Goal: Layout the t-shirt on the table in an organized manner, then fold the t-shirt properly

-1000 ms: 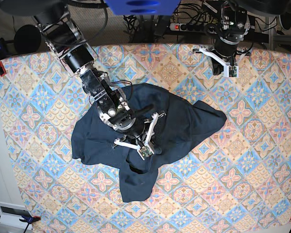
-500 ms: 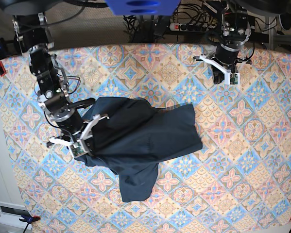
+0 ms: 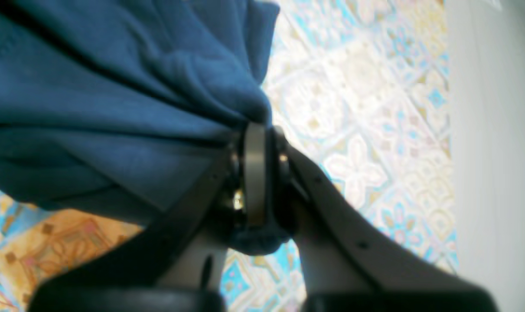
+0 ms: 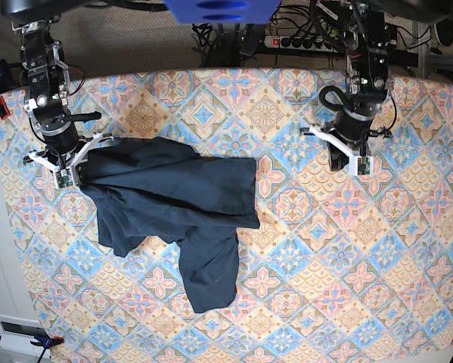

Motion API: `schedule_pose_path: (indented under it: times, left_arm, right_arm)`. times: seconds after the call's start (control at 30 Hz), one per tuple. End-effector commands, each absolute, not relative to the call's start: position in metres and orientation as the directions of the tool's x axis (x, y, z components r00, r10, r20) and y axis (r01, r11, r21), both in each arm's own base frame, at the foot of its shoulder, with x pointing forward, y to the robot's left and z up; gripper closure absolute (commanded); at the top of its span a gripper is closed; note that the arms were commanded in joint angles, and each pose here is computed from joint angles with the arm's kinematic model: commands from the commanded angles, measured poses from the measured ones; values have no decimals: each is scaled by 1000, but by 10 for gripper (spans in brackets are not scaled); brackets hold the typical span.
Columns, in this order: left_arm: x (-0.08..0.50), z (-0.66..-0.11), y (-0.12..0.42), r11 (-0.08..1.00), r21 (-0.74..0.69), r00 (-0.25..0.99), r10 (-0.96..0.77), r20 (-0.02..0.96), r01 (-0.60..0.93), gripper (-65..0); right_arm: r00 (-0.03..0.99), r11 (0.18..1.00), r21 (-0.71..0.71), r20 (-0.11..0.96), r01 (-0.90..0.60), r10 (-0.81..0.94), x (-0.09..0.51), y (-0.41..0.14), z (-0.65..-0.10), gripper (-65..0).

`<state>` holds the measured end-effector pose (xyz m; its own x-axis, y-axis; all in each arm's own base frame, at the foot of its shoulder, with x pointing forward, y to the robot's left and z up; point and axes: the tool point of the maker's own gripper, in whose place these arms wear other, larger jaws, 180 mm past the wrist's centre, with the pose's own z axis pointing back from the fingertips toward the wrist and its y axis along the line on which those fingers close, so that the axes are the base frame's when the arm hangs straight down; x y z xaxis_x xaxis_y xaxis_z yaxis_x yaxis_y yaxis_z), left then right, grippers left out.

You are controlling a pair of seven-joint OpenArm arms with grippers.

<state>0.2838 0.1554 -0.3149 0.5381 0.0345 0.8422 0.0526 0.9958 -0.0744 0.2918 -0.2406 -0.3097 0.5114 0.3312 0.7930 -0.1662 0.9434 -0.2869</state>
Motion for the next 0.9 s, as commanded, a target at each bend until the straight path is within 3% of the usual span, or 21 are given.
schedule_pose_path:
  times: [0.0,0.17,0.4,0.5,0.67,0.87]
  left_arm:
    - [294,-307,151,995,-70,514,23,857,72,-17]
    - [319,-316,130,989,-86,543,6,840,122,-44]
    - [349,-341,108,983,-133,593,31,804,129,-277]
    - [361,-339,105,982,-145,590,44,806,125,-345]
    - [372,-333,106,982,-142,575,45,817,125,-356]
    - [390,-364,90,978,-132,647,-3,763,160,-356]
  right_arm:
    - [460,937,-310,817,-161,349,299,-241,-294,-3]
    - [483,953,-238,823,-187,300,292,-215,-310,-2]
    - [520,906,-135,781,-402,347,261,-134,-349,-2]
    - [551,870,-90,741,-485,384,239,-105,-367,-2]
    - [592,842,-57,686,-536,423,218,-89,-383,-2]
    - [593,843,-57,685,-535,423,218,-90,-383,-2]
